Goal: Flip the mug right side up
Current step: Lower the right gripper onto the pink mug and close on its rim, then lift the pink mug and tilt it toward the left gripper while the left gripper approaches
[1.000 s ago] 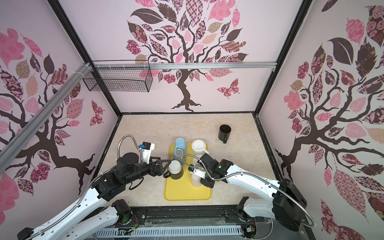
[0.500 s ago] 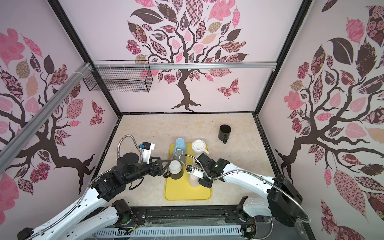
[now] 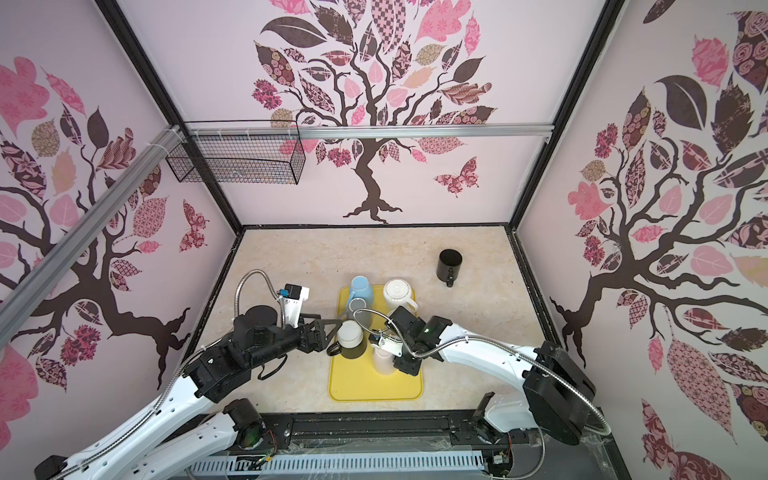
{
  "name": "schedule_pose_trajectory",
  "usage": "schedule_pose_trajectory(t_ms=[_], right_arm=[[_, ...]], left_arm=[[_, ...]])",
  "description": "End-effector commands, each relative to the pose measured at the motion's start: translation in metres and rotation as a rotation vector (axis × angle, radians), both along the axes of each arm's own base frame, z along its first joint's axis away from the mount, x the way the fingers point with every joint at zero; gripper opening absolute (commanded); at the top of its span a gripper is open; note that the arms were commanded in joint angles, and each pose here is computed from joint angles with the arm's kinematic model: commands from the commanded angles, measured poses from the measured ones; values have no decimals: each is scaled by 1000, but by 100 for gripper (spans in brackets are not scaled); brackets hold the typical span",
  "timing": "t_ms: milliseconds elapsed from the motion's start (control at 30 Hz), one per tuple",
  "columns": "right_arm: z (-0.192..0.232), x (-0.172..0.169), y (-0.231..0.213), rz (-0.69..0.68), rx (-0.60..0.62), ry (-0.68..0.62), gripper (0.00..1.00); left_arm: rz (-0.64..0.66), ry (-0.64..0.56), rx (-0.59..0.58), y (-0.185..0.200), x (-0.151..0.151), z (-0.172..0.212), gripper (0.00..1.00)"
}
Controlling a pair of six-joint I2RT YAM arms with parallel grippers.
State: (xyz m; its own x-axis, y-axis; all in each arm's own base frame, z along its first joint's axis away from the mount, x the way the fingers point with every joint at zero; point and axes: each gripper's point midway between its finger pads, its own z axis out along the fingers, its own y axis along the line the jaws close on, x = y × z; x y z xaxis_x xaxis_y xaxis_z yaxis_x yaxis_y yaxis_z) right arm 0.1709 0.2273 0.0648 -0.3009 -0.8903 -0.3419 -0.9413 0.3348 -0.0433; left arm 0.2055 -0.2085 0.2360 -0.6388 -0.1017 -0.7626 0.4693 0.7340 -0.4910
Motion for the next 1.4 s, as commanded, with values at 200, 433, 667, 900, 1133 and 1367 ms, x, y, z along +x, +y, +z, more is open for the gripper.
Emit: schedule_pose_trajectory(t_ms=[200,433,667,900,1133,1367], right_arm=[[12,-1,14,15,50,11,15],[22,2,12,-9,75,-22,0],[51,5,11,-82,161,-79,0],[82,15,16,-271,220,-38,0],[143,35,32,-334,366,-119,0],[220,49,46,-388,657,-232,0]], left_arm=[[11,3,5,2,1,-8,88],[10,4,10,1,1,-8,89],[12,4,9,2,2,-7,89],[23,-15,8,5,3,1,89],[35,-22,4,8,3,8,88],[49,-26,3,11,3,16,88]])
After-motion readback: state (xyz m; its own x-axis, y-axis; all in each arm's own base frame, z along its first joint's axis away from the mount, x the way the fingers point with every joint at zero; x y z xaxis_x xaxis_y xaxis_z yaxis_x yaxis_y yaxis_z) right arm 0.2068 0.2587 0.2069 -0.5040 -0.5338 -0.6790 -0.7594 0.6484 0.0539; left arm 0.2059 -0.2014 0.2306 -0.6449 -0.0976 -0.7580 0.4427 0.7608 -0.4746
